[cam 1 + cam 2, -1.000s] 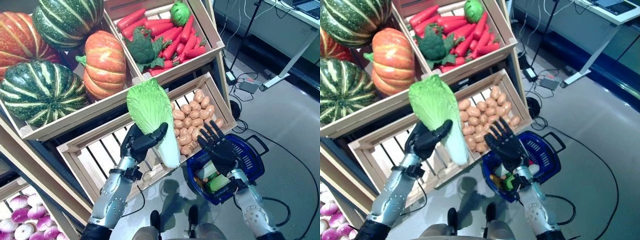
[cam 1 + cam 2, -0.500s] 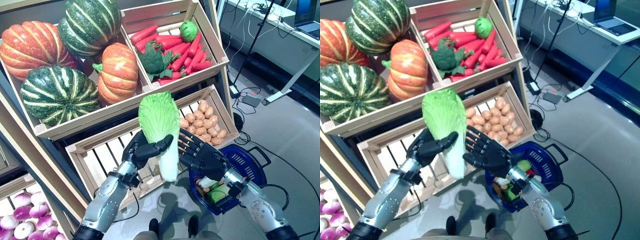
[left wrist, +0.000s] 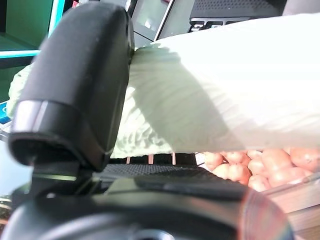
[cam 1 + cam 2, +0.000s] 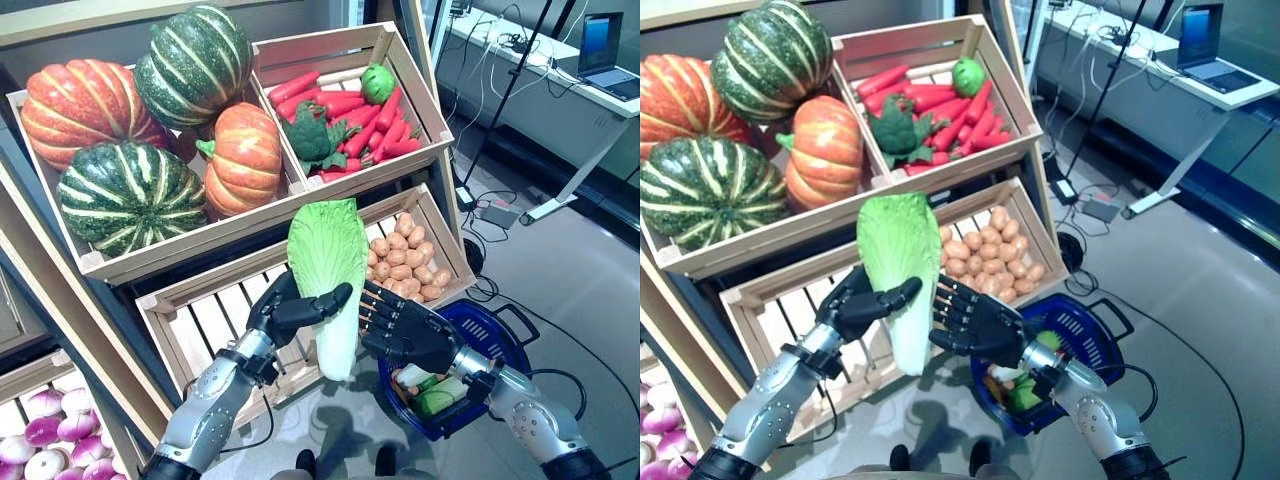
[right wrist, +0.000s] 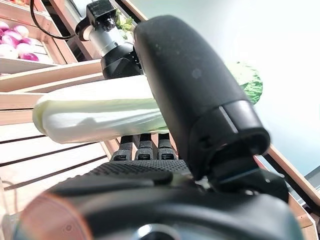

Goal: Put vegetables into the basket

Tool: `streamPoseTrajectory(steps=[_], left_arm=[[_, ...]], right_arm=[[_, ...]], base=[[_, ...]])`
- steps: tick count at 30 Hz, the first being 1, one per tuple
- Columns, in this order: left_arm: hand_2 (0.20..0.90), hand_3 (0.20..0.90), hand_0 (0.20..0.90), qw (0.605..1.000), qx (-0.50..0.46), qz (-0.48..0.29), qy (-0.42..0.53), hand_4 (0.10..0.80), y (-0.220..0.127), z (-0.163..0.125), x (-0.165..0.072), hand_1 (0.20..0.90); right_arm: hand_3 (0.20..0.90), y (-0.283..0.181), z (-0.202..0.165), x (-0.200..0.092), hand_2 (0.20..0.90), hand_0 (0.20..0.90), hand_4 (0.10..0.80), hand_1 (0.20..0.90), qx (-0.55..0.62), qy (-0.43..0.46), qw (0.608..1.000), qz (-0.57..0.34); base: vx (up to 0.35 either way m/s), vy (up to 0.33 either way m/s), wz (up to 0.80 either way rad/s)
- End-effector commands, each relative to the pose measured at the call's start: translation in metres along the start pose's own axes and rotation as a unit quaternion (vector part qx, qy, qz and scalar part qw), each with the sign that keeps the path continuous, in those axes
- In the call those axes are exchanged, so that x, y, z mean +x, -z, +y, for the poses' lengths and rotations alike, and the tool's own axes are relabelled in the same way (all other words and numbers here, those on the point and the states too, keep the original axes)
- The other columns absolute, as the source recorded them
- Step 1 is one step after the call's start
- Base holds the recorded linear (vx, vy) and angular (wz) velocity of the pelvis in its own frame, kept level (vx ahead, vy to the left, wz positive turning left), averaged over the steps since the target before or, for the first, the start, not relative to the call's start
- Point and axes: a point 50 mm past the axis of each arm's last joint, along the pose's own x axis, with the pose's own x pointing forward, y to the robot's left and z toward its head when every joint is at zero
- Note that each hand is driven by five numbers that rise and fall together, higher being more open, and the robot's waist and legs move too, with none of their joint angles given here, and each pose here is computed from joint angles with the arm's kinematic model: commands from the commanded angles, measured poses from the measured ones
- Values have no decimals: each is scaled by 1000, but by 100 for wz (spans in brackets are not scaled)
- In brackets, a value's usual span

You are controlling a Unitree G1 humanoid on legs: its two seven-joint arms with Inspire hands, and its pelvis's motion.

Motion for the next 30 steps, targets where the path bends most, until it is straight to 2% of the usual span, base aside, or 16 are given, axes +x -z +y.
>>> streamPoseTrajectory(steps=[1,14,22,30], left_arm=[[300,300,300,984,8,-146,104,400,-52,-30,22,300],[300,300,300,983,43,-163,75,400,-65,-12,12,300],[300,300,300,980,93,-167,63,400,-74,-6,15,300],[300,300,300,979,67,-168,93,400,-73,-16,22,300]], right_arm=[[900,7,28,16,900,900,800,900,-6,-118,993,26],[900,-23,0,-27,900,900,800,900,-55,-13,998,9],[900,-32,-2,-29,900,900,800,900,-77,-14,997,11],[900,-26,4,-17,900,900,800,900,-79,-36,996,22]], base=[[0,0,0],[-1,-1,-1],[-2,-1,-4],[0,0,0]])
